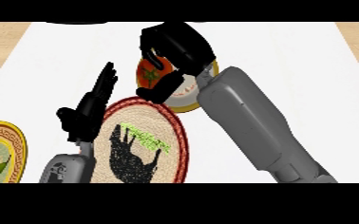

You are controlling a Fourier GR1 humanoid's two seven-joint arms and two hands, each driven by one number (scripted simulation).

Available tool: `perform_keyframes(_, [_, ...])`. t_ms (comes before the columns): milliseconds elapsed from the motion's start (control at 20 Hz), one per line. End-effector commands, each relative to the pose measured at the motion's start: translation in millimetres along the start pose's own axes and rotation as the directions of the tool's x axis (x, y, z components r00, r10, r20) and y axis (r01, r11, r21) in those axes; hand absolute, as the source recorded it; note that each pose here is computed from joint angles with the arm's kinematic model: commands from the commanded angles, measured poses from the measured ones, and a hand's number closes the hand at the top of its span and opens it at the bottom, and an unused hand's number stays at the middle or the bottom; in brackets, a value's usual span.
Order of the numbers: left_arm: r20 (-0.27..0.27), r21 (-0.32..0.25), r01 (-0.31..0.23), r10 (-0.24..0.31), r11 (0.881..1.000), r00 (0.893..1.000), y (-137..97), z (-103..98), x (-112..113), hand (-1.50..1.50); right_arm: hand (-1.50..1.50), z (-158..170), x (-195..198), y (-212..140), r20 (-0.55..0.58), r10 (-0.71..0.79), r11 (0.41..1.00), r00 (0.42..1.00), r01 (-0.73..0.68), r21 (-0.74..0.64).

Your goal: Pick the tomato from the placemat and place it in the bowl

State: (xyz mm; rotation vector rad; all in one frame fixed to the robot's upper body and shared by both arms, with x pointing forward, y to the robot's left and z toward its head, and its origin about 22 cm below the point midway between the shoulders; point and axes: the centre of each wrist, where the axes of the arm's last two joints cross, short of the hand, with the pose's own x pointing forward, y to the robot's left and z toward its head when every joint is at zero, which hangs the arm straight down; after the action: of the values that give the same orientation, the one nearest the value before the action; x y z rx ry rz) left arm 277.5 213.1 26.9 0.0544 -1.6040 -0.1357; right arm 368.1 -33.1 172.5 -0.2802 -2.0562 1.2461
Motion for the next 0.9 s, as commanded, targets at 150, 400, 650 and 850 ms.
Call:
perform_keyframes(150, [0.001,-0.015,-0.011,0.011,1.0,1.0,-8.8,4.0,-1.0,0.0,1.5,-5.8,-66.9,27.8,-0.073,0.049,0.998,0.996,-0.047,0.038])
perform_keyframes(400, [0.018,-0.023,-0.008,0.008,1.0,1.0,-11.1,-2.2,13.6,0.0,-1.5,0.0,-96.9,21.9,-0.176,-0.105,0.977,0.979,0.135,0.168])
perform_keyframes(650, [0.008,-0.01,-0.012,0.012,1.0,1.0,2.6,-5.9,4.5,0.0,-1.5,6.8,-102.9,48.4,-0.098,-0.23,0.933,0.968,0.248,0.262])
perform_keyframes(850, [0.011,-0.019,0.001,-0.001,1.0,1.0,-6.9,-2.6,8.1,0.0,-1.5,-5.9,-99.9,30.2,-0.035,-0.359,0.919,0.933,0.36,0.163])
